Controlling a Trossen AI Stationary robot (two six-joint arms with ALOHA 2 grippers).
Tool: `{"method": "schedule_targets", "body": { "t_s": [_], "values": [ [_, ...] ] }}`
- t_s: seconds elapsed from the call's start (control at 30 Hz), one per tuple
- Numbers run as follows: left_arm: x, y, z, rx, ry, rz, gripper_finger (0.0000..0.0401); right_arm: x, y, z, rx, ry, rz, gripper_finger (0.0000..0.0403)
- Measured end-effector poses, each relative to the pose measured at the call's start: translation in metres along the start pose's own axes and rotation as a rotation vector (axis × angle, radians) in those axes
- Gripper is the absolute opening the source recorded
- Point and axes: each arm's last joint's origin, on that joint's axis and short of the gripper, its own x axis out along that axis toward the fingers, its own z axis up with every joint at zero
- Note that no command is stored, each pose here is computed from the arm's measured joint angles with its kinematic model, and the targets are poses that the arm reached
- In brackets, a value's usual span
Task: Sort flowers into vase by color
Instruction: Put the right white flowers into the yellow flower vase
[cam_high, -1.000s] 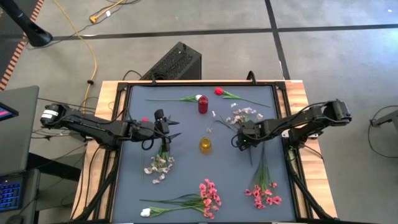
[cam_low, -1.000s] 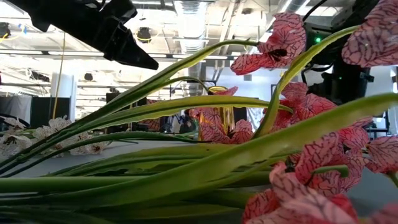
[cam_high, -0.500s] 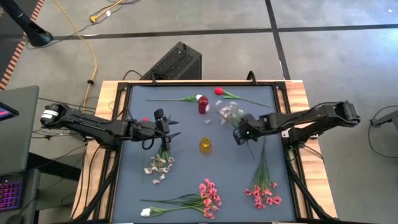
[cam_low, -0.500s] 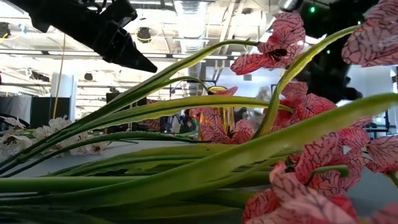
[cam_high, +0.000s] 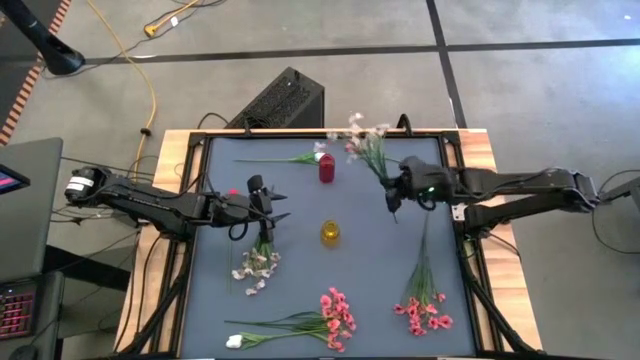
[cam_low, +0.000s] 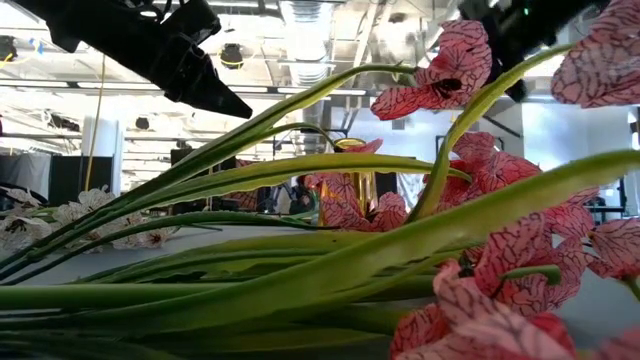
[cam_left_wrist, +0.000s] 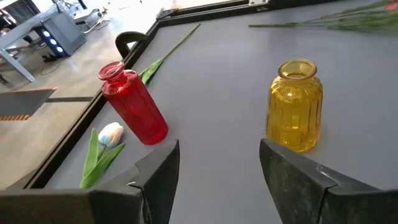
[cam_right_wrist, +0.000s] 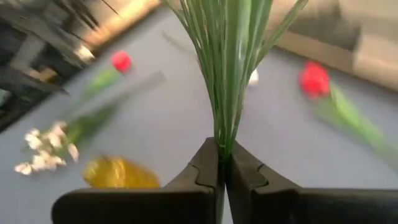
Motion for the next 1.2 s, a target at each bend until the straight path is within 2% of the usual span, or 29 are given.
{"method": "schedule_targets", "body": {
  "t_s": [0.13, 0.23, 0.3, 0.37, 0.57, 0.73, 0.83, 0.97, 1.13, 1.2],
  "values": [
    [0.0, 0.0, 0.0, -0.051, -0.001, 0.0, 0.0212, -0.005, 0.009, 0.018, -0.173, -0.182, 0.083, 0.0043],
    [0.0, 0.0, 0.0, -0.062, 0.0, 0.001, 0.0212, -0.006, 0.01, 0.027, -0.287, -0.267, 0.087, 0.004],
    [0.0, 0.0, 0.001, -0.065, -0.005, 0.001, 0.0212, -0.004, 0.006, 0.031, -0.321, -0.304, 0.08, 0.0038],
    [0.0, 0.001, 0.002, -0.073, -0.021, 0.003, 0.0212, 0.0, 0.001, 0.034, -0.34, -0.343, 0.128, 0.0038],
    [0.003, 0.01, 0.006, -0.104, -0.054, 0.04, 0.0212, 0.015, -0.021, 0.04, -0.381, -0.549, 0.398, 0.0037],
    [0.008, 0.024, 0.004, -0.138, -0.046, 0.085, 0.0212, 0.03, -0.039, 0.042, -0.411, -0.702, 0.453, 0.0037],
    [0.009, 0.029, 0.003, -0.153, -0.04, 0.104, 0.0212, 0.041, -0.044, 0.045, -0.412, -0.741, 0.471, 0.0037],
    [0.01, 0.032, 0.003, -0.119, -0.039, 0.09, 0.0213, 0.057, -0.043, 0.045, -0.423, -0.812, 0.541, 0.0037],
    [0.01, 0.032, 0.007, -0.042, -0.076, 0.074, 0.0213, 0.078, -0.03, 0.033, -0.346, -0.839, 0.753, 0.0036],
    [0.01, 0.034, 0.008, -0.013, -0.138, 0.088, 0.0213, 0.084, -0.02, 0.024, -0.347, -0.834, 0.823, 0.0036]
  ]
}}
